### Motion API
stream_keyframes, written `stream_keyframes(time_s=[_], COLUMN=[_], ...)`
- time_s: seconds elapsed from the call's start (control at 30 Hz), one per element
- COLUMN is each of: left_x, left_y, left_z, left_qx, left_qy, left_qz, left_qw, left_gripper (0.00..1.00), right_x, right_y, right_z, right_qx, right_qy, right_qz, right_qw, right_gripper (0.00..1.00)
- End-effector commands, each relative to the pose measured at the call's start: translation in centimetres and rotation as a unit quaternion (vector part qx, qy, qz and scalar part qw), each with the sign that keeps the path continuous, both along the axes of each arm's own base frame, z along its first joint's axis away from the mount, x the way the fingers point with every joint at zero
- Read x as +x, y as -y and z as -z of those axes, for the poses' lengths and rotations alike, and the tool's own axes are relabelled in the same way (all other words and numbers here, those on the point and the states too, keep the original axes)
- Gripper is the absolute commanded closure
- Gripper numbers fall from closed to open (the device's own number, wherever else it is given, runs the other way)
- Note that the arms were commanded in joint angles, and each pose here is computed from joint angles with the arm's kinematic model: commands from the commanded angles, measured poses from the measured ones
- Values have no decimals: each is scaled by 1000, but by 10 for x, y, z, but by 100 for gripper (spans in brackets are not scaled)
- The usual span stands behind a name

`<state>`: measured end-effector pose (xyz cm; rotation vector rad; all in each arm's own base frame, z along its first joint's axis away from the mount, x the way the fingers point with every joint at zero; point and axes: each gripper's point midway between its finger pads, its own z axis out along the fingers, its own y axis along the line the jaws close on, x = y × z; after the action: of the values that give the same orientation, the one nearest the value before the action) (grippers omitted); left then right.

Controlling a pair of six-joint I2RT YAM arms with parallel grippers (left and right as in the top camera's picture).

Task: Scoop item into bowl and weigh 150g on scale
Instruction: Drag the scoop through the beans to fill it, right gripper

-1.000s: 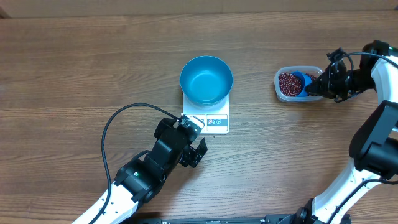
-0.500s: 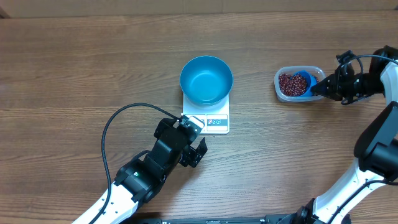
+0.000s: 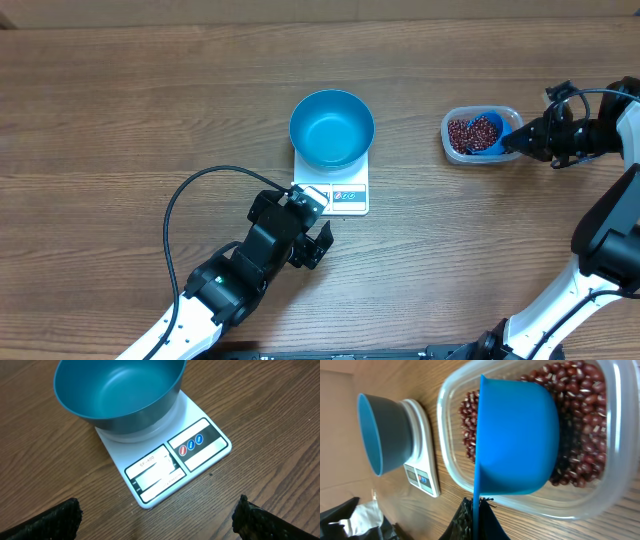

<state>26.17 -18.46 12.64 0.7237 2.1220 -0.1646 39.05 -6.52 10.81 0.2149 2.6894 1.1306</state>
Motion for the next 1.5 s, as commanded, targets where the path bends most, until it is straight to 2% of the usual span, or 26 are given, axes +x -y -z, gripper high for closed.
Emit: stream_keyframes(time_s=[0.0,0.67,1.47], left_x=[1,1,1], left_y=[-3,-3,-3], left_z=[-1,-1,-1], left_qx=[5,5,5], left_qy=[6,6,6], left_qz=[-3,-3,-3], left_qw=[1000,1000,1000], left_gripper=[0,0,0], right_x=[5,3,-10], right_y=[-6,2,-11], right_z=[-11,-31,-51], right_qx=[42,100,142], right_qy=[33,69,109], right_qz=[-2,21,-11], right_qw=[999,992,984], right_gripper=[96,96,96])
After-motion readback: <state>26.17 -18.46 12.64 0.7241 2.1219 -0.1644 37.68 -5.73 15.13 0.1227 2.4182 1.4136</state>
